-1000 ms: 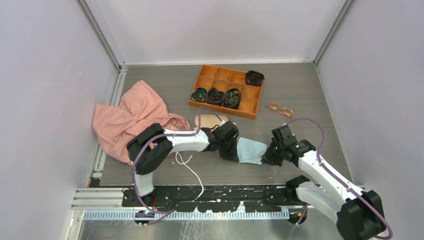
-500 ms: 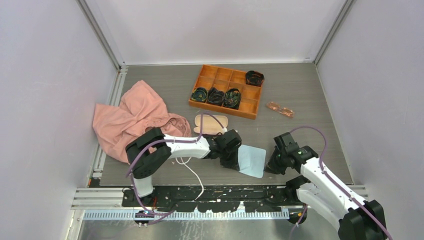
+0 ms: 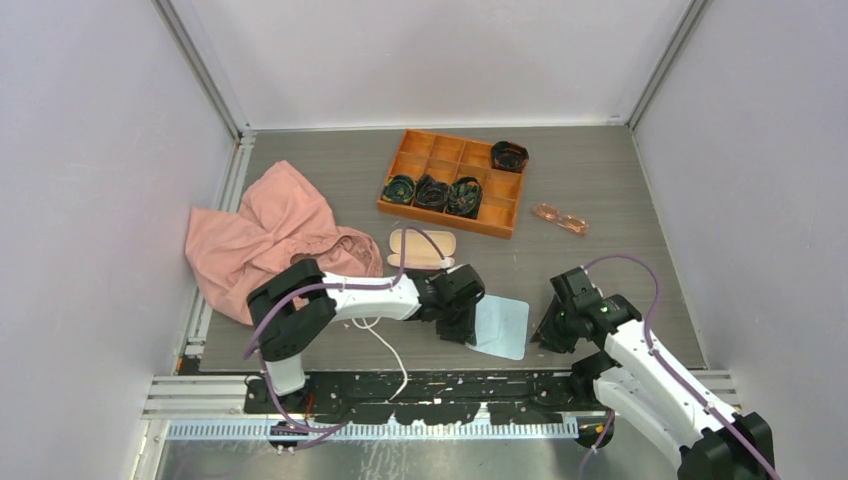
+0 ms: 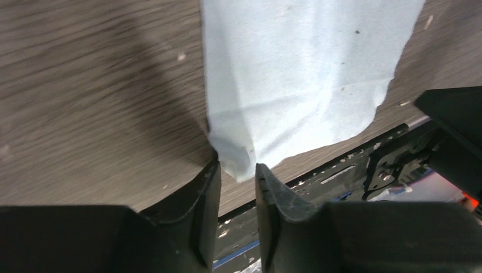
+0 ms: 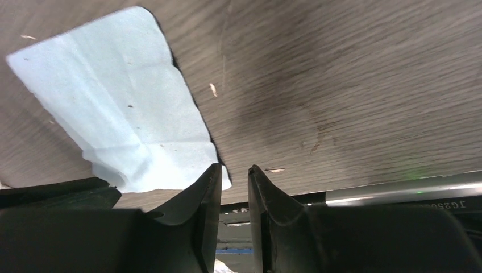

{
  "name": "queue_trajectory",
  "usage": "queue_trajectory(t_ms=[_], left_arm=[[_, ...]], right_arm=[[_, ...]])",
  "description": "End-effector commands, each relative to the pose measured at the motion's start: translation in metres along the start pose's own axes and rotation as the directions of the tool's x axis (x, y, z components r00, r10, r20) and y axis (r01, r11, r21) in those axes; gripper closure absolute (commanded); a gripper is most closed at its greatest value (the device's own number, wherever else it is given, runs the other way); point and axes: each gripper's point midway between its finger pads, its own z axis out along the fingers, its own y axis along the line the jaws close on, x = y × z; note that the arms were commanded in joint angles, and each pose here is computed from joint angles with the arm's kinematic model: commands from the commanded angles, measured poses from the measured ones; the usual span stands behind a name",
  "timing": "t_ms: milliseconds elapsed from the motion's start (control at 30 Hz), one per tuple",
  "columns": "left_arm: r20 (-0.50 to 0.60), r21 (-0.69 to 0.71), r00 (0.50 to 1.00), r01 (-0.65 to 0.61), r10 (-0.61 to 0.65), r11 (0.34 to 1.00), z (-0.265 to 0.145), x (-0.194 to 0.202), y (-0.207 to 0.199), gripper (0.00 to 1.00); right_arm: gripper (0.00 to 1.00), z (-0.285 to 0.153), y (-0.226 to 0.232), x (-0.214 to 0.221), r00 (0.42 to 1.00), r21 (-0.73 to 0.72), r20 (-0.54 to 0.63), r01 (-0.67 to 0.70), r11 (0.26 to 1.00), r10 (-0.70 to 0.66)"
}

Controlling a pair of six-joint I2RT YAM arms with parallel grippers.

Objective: Organize the sunglasses
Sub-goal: Fold the glasses cleaning cloth at the center of the board.

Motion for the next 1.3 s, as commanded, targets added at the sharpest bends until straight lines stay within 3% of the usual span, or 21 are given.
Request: queue_trajectory(t_ms=[0,67,200,367,500,567,767,1000,1100,1267], left_arm=[[0.132,-0.079,0.991,-0.017,0.027,0.997,-0.037,-0.022,0.006,0.64],[0.176,-0.090,0.983,-0.029,0.045,0.995,-0.049,-0.031,0.005,0.59],[0.242,-0.101,0.967,-0.055,0.078,0.993,-0.066,-0.052,-0.001,0.58],[0.275,-0.160,0.943,-0.147,0.187,0.976,-0.065,-0.078,-0.012,0.68],[0.238,-0.193,0.937,-0.212,0.255,0.958,-0.054,-0.089,-0.018,0.68],[0.196,-0.115,0.947,-0.237,0.256,0.965,-0.045,-0.088,-0.028,0.66],[0.166,-0.023,0.971,-0.169,0.171,0.985,-0.025,-0.104,-0.015,0.55],[0.108,-0.024,0.977,-0.184,0.186,0.983,-0.002,-0.105,-0.007,0.50],[0.083,-0.033,0.979,-0.186,0.189,0.982,0.009,-0.103,-0.002,0.50],[0.066,-0.068,0.982,-0.175,0.179,0.982,0.020,-0.103,0.009,0.59]], right_arm=[[0.70,-0.017,0.018,-0.031,0.991,-0.027,0.131,0.001,1.000,0.003],[0.70,-0.019,0.027,-0.038,0.989,-0.048,0.149,-0.005,0.999,0.012],[0.69,-0.023,0.043,-0.054,0.981,-0.074,0.194,-0.006,0.997,0.020],[0.67,-0.021,0.055,-0.075,0.967,-0.052,0.251,0.064,0.997,-0.049],[0.67,-0.016,0.064,-0.089,0.956,-0.024,0.278,0.102,0.994,-0.092],[0.68,-0.012,0.065,-0.096,0.951,0.000,0.290,0.116,0.993,-0.111],[0.68,0.011,0.066,-0.097,0.954,0.037,0.251,0.160,0.986,-0.164],[0.74,0.034,0.059,-0.089,0.962,0.071,0.194,0.183,0.981,-0.193],[0.73,0.040,0.059,-0.086,0.966,0.062,0.173,0.183,0.981,-0.192],[0.72,0.046,0.054,-0.082,0.969,0.074,0.155,0.184,0.980,-0.193]])
